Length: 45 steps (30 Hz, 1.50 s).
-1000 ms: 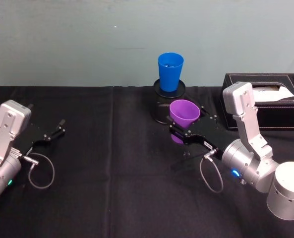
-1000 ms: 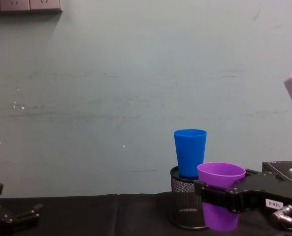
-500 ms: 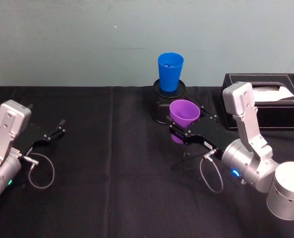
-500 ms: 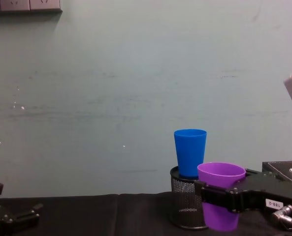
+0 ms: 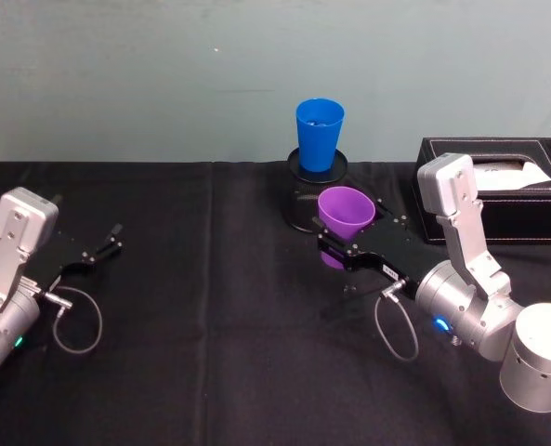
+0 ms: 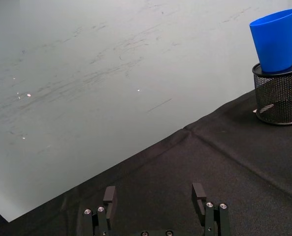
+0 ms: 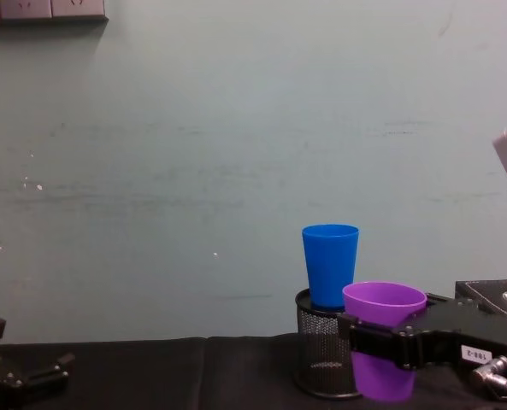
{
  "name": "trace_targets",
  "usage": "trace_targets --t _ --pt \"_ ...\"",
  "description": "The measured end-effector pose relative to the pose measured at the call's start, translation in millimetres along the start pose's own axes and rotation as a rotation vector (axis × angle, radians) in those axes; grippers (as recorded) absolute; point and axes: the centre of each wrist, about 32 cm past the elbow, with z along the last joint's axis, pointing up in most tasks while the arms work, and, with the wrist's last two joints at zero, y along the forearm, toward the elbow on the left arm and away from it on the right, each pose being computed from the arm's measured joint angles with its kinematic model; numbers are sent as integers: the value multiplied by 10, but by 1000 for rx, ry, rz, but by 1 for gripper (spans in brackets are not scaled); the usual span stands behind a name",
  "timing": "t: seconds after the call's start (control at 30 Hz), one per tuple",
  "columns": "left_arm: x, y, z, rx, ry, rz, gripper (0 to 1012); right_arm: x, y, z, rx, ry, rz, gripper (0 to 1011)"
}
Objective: Pick up one cup with a gripper and tap it against the other cup.
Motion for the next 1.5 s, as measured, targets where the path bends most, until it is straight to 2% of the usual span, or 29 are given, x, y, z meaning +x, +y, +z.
trace_targets --t 1.5 --pt "0 0 0 0 0 0 1000 0 0 0 0 0 0 738"
